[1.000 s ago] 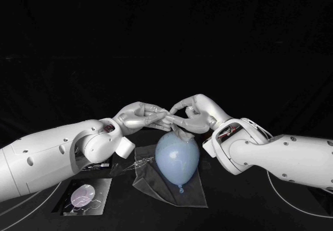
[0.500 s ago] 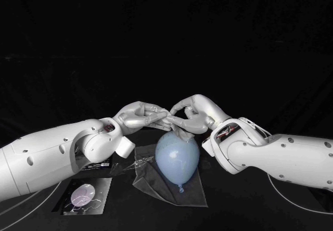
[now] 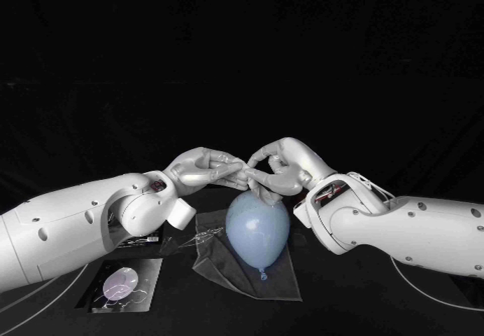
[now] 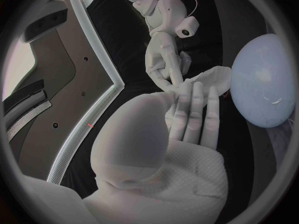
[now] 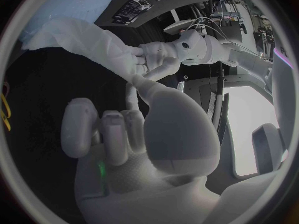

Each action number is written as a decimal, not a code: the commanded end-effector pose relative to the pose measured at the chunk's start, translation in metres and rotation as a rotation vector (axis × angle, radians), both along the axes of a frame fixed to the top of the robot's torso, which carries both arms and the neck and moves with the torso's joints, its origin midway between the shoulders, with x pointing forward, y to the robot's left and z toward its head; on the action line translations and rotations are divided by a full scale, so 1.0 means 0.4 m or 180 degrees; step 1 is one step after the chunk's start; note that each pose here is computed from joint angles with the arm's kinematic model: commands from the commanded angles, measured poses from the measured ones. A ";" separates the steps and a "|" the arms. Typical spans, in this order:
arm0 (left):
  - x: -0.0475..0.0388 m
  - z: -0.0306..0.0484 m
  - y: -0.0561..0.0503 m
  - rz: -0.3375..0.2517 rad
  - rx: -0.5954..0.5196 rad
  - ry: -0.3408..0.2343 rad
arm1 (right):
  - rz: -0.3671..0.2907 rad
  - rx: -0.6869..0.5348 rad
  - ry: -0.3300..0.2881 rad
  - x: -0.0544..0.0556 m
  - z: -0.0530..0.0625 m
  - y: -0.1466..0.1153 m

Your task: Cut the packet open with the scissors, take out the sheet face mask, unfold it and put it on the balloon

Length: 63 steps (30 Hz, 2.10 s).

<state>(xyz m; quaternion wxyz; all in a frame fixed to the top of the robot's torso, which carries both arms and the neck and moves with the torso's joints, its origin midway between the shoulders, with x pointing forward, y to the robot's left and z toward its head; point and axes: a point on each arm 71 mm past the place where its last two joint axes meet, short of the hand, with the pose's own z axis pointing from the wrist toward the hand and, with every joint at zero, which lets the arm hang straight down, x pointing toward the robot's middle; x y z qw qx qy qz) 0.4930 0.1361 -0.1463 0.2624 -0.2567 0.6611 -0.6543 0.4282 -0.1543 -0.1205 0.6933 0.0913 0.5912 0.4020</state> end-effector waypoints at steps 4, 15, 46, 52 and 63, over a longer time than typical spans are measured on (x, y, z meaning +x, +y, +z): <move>-0.005 0.003 -0.008 -0.0057 0.0011 -0.0038 | 0.0040 0.0037 -0.0073 -0.006 0.006 0.005; -0.003 0.002 -0.004 -0.0033 0.0023 -0.0054 | 0.0084 0.0083 0.0075 -0.005 0.000 -0.002; 0.002 0.000 0.009 0.0025 0.0037 -0.0057 | 0.0013 0.0243 0.0255 -0.003 -0.005 -0.042; 0.002 0.000 0.011 0.0024 0.0044 -0.0050 | -0.0013 0.0286 0.0251 0.000 -0.003 -0.049; 0.003 -0.001 0.014 0.0032 0.0051 -0.0047 | -0.0031 0.0346 0.0281 0.002 -0.001 -0.058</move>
